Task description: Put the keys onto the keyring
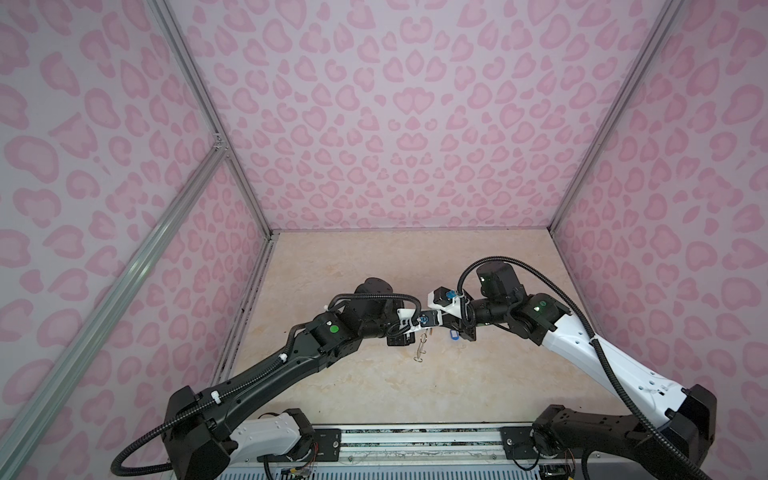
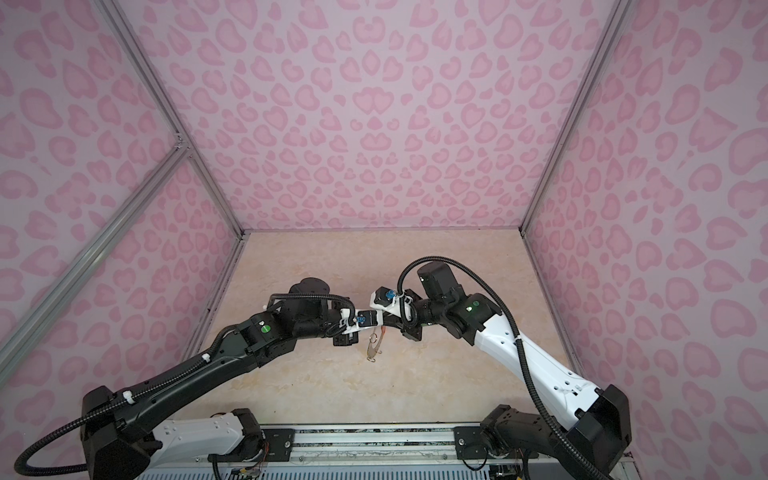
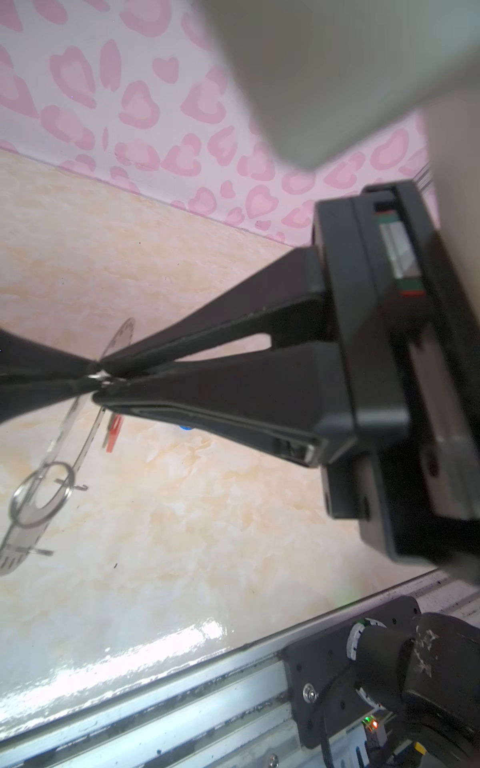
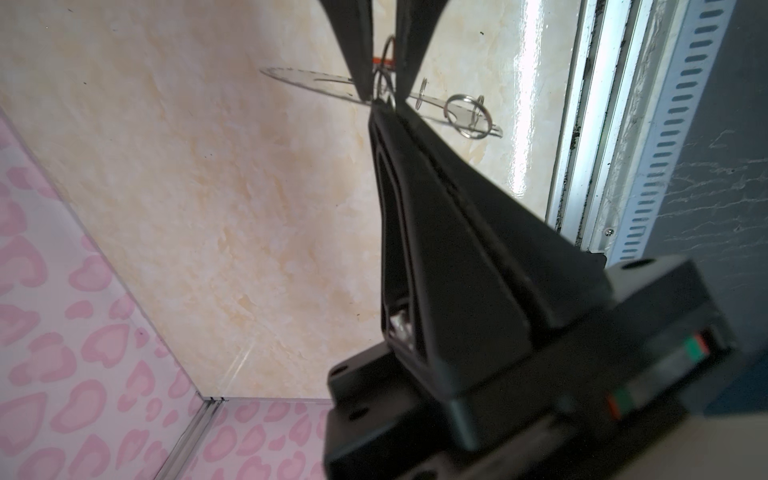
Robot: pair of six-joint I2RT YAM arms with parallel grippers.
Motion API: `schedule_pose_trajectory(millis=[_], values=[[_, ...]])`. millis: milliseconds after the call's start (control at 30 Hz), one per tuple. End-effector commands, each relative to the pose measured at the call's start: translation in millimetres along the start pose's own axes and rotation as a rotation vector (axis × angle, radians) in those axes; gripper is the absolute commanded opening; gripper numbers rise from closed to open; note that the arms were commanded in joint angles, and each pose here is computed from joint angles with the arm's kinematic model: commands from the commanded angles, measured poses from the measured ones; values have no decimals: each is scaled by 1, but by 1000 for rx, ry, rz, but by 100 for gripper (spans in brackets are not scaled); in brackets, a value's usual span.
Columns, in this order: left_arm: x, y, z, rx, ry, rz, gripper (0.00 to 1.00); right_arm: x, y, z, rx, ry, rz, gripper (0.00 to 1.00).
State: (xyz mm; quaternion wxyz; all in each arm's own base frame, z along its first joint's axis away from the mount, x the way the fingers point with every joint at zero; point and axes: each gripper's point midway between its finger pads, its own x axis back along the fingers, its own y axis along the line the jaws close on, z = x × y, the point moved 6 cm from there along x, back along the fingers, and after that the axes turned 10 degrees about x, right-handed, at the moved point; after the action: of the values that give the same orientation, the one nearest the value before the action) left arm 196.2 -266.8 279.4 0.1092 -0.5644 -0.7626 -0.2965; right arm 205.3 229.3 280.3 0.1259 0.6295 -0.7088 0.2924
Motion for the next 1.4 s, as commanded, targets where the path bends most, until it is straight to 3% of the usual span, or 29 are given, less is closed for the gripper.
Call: schedule_pose_trajectory(millis=[0,100,467,833,1367], values=[[3,3,-5,49,-41,-16,3,3,-7,4,-10,22,97,27],[6,8,-9,96,-95,-41,3,7,-7,12,-68,18,170,30],[17,25,-14,226,-219,-180,3,15,3,-5,-297,-242,235,29],[23,33,-18,270,-270,-259,3,23,-17,-17,-642,-343,325,26],[24,33,-18,259,-275,-270,3,10,-23,-31,-755,-371,193,21]])
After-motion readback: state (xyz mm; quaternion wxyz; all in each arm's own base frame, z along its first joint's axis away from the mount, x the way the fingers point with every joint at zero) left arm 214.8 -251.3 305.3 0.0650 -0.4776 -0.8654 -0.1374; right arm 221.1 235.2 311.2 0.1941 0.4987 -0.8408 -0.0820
